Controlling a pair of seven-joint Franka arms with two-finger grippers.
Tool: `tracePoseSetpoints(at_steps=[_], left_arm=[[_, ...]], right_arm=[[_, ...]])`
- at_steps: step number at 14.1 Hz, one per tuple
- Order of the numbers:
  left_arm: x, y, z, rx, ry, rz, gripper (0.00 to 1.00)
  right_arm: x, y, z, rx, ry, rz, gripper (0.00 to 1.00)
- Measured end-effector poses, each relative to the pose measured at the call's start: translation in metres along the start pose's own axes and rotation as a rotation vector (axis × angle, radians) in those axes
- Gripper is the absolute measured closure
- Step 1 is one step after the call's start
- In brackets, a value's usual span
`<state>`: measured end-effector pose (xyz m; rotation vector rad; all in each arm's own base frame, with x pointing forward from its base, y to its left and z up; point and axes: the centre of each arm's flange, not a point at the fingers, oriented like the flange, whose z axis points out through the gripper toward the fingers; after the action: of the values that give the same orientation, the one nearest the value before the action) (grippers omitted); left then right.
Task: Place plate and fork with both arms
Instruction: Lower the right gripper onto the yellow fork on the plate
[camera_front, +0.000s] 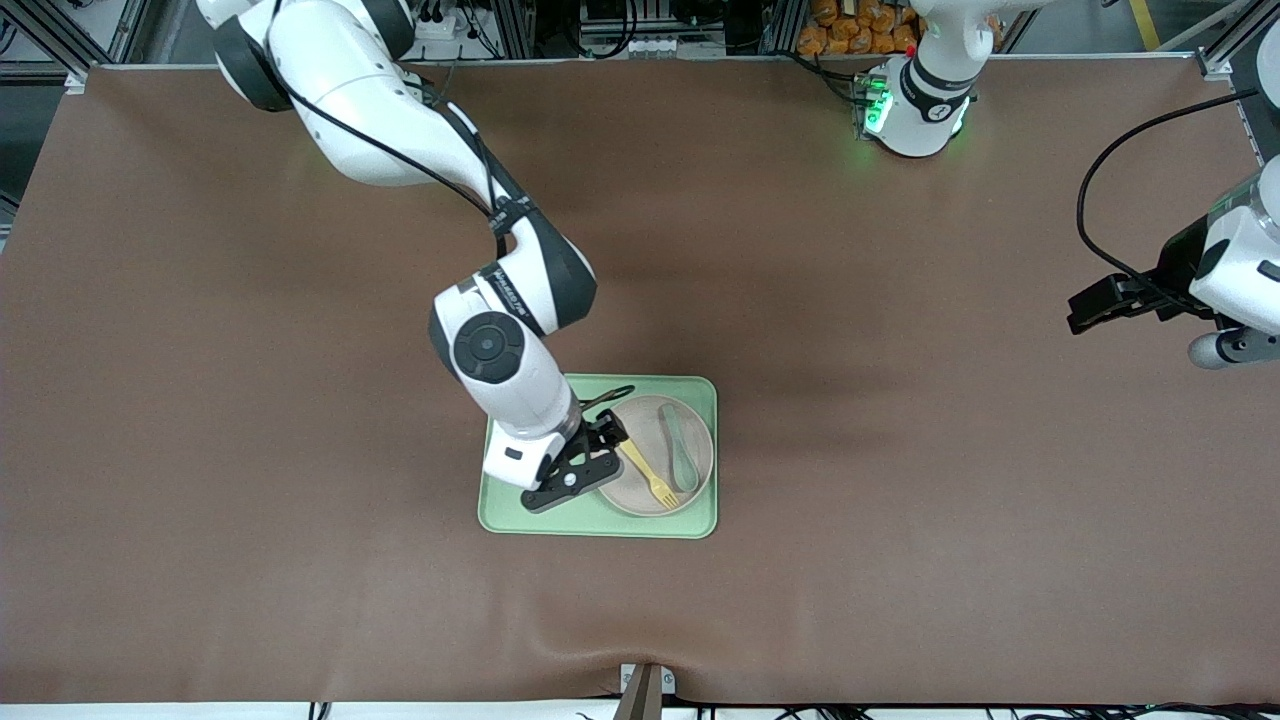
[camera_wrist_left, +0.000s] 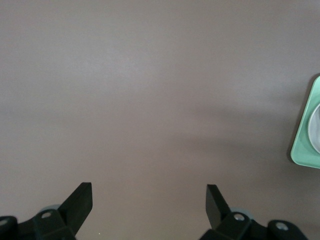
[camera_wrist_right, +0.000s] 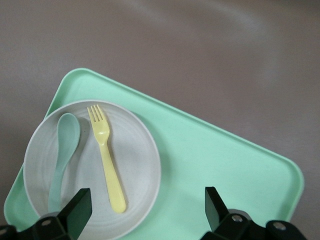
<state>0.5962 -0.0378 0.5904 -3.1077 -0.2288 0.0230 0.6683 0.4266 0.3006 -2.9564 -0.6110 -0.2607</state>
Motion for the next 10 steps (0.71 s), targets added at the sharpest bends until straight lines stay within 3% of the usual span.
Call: tracePoseSetpoints(at_steps=[10], left_arm=[[0.001, -0.007, 0.006, 0.002, -0.011, -0.009, 0.0]], right_arm=[[-0.016, -0.032, 0.069, -0.034, 0.016, -0.04, 0.04]])
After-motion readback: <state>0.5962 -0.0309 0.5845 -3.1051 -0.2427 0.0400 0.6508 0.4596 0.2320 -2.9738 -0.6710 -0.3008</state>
